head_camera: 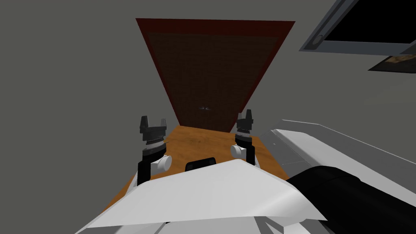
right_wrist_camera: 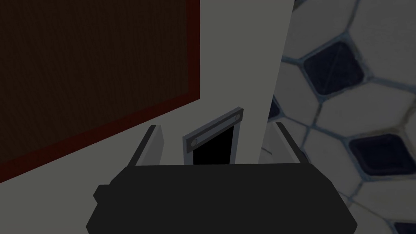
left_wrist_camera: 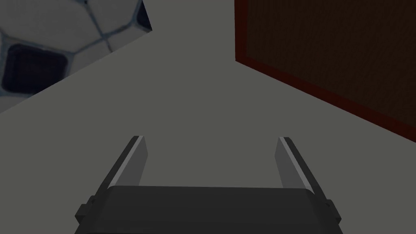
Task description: Pull the door open
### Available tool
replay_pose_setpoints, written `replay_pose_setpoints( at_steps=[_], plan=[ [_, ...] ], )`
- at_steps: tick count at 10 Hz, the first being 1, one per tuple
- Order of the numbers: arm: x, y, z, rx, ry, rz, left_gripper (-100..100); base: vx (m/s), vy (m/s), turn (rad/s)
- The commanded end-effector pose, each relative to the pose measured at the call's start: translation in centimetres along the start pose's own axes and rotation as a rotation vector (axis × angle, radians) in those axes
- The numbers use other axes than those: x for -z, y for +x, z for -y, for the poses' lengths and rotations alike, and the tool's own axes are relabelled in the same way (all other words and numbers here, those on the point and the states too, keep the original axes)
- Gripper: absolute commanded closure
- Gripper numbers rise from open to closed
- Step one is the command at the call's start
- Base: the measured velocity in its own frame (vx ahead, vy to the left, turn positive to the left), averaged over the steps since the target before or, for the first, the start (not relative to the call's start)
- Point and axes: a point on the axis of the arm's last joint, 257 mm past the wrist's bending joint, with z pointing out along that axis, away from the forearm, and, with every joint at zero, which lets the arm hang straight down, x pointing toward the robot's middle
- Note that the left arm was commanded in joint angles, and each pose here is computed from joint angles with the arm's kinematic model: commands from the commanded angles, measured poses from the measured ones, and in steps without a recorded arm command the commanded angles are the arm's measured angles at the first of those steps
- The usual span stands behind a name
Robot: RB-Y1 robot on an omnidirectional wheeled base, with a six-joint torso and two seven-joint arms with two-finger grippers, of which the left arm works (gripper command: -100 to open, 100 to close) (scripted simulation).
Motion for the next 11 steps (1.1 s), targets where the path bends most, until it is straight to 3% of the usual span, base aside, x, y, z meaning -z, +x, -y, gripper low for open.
replay_pose_setpoints(
  at_steps=[1,11],
  plan=[
    [0.20,-0.1,-1.6,0.000,-0.021,-0.006,-100,0.085,-0.017,-0.053],
    [2.75,-1.3,-10.9,-0.008,-0.175,-0.034,-100,0.102,-0.034,-0.067]
  ],
)
